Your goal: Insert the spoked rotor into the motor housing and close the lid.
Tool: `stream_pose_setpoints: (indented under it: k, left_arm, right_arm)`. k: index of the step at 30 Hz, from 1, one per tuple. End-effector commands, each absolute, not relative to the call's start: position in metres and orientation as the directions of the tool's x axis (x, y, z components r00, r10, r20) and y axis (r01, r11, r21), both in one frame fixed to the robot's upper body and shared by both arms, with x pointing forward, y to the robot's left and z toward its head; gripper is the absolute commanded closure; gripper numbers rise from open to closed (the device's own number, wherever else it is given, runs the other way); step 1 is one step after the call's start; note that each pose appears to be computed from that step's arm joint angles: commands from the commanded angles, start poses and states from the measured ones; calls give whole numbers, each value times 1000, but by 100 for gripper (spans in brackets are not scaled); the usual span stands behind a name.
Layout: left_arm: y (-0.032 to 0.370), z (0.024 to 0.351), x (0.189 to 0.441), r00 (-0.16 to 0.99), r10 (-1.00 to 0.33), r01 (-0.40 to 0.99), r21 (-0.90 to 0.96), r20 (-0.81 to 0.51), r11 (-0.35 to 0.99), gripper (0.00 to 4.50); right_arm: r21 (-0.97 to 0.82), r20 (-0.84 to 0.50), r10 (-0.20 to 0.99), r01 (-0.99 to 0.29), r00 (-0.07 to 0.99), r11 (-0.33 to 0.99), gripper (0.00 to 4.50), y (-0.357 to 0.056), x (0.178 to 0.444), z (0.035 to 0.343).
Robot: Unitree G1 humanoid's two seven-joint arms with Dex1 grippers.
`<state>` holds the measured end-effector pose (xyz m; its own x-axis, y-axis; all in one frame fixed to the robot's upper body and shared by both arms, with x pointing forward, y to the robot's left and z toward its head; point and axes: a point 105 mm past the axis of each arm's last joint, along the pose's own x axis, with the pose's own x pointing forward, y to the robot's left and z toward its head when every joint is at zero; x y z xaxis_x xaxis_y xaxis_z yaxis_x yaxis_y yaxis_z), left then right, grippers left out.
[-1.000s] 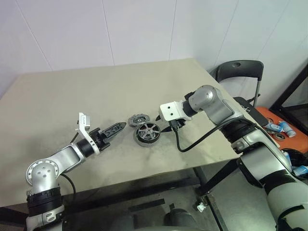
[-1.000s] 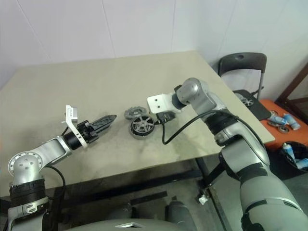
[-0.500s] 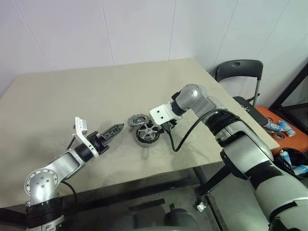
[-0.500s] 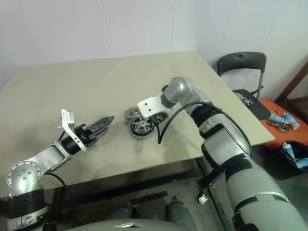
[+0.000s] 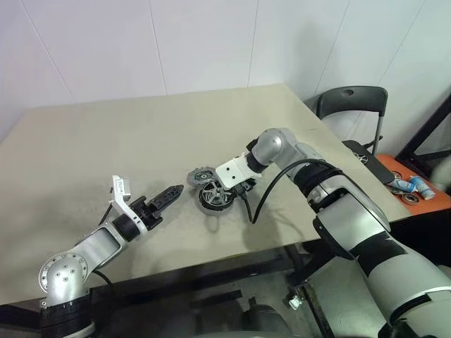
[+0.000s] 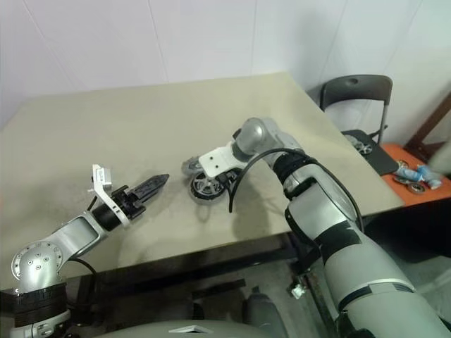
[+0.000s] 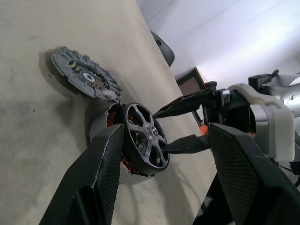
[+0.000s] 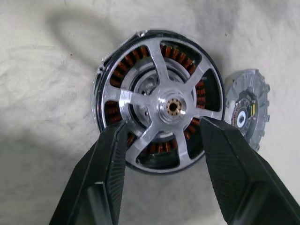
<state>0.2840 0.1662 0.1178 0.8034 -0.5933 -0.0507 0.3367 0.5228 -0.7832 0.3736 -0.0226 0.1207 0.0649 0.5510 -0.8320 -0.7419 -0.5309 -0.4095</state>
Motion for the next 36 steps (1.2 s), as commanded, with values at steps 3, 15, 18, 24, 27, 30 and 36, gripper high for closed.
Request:
stream_pose_setpoints:
  k: [3,15,18,24,27,30,36]
  left_arm:
    - [166,129,286,807,-590,370,-769,-12,521,146]
    - [161,121,286,815,-578,347,-780,-24,521,146]
    - [162,121,288,817,-576,345,-781,-23,521,146]
    - [162,123,290,815,-579,350,-779,-20,520,146]
    - [162,124,291,813,-582,355,-778,-17,518,146]
    - [160,124,291,810,-586,359,-778,-14,515,146]
    - [157,124,295,802,-598,366,-780,-13,508,146]
  right_arm:
    - [-449,-808,584,-727,83,-519,193,-14,375,127]
    - [-438,-814,578,-721,63,-538,361,-17,371,118]
    - [-462,-802,590,-720,89,-519,363,-14,374,120]
    - [-487,-783,615,-711,98,-506,363,-11,375,128]
    - [-519,-754,647,-705,112,-483,363,-9,377,139]
    - [-546,-728,674,-701,126,-459,363,-7,379,150]
    - [-554,-726,675,-691,128,-465,363,-10,378,153]
